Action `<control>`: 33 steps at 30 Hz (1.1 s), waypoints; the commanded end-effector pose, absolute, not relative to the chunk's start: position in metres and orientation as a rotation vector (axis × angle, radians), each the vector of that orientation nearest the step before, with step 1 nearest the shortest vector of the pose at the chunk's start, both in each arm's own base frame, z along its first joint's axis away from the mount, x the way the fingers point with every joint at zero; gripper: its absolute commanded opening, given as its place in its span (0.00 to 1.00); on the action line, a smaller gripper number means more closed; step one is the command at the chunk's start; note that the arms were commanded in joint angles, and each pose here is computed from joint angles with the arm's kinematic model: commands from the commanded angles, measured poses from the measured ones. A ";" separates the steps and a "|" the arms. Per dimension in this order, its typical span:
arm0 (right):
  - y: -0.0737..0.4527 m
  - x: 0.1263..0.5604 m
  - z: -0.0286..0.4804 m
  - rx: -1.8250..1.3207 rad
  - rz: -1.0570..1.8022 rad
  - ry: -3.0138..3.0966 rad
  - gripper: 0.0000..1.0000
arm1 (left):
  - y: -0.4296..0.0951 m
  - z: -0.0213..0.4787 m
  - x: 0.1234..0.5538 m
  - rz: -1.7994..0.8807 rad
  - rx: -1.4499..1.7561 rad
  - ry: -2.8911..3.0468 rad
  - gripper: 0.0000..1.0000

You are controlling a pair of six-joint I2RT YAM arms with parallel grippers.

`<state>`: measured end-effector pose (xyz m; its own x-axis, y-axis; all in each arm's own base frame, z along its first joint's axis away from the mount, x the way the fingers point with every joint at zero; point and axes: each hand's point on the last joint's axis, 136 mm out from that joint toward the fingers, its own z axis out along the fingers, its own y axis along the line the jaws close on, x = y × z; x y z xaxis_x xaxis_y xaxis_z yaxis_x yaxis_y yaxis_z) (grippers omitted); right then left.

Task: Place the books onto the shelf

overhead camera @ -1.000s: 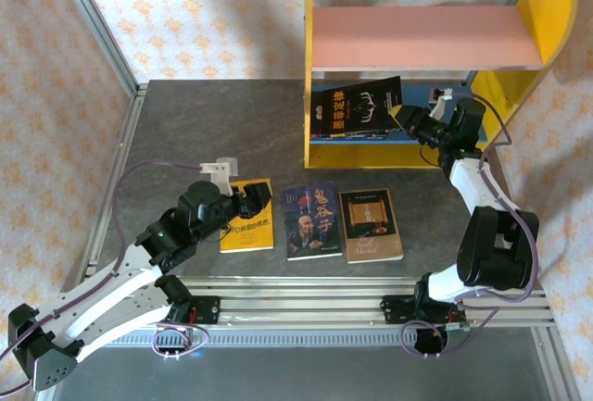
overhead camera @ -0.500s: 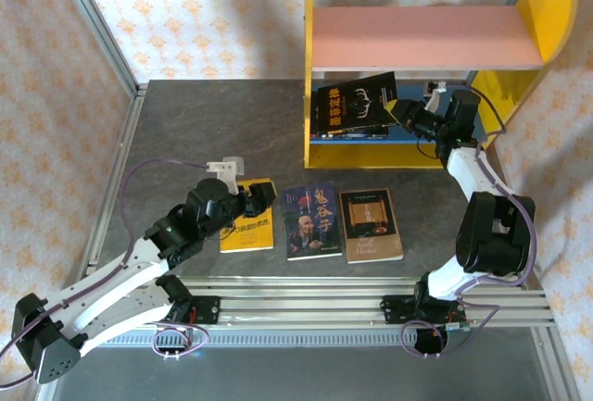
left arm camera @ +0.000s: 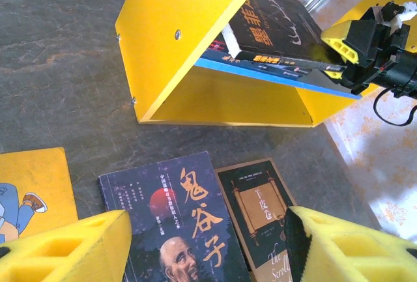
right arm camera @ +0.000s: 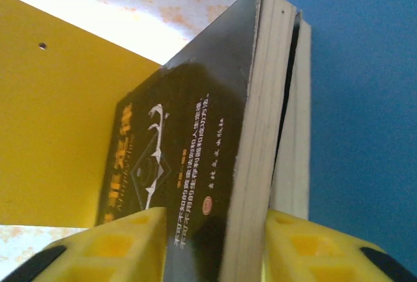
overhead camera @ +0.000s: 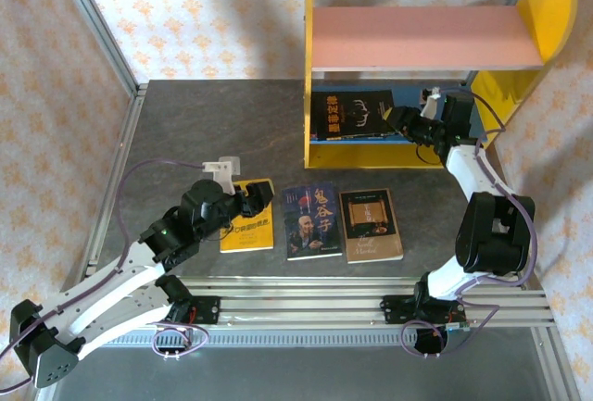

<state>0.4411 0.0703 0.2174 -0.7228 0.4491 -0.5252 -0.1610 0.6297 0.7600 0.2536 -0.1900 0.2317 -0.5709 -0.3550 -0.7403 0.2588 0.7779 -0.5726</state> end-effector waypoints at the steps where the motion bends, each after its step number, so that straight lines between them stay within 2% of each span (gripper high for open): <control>1: 0.066 0.444 0.242 0.160 0.974 2.104 0.46 | -0.188 0.247 0.255 -0.824 -0.091 1.982 0.63; 3: 0.064 0.443 0.241 0.163 0.940 2.118 0.49 | -0.188 0.247 0.254 -0.830 -0.092 1.981 0.63; 4: 0.062 0.443 0.242 0.166 0.919 2.122 0.54 | -0.188 0.246 0.254 -0.829 -0.093 1.983 0.63; 7: 0.059 0.442 0.240 0.176 0.869 2.139 0.59 | -0.188 0.246 0.254 -0.830 -0.093 1.984 0.63; 17: 0.053 0.439 0.228 0.191 0.750 2.204 0.60 | -0.190 0.247 0.255 -0.827 -0.084 1.992 0.63; 27: 0.059 0.444 0.223 0.179 0.726 2.221 0.48 | -0.193 0.246 0.256 -0.836 -0.074 1.998 0.64; 33: 0.057 0.450 0.222 0.207 0.717 2.216 0.31 | -0.197 0.246 0.257 -0.851 -0.068 1.997 0.64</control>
<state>0.4394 0.0587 0.2125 -0.7053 0.3616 -0.6098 -0.0741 0.8179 0.5706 0.2548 -0.1915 0.2278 -0.5801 -0.3493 -0.7358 0.2528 0.7816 -0.5703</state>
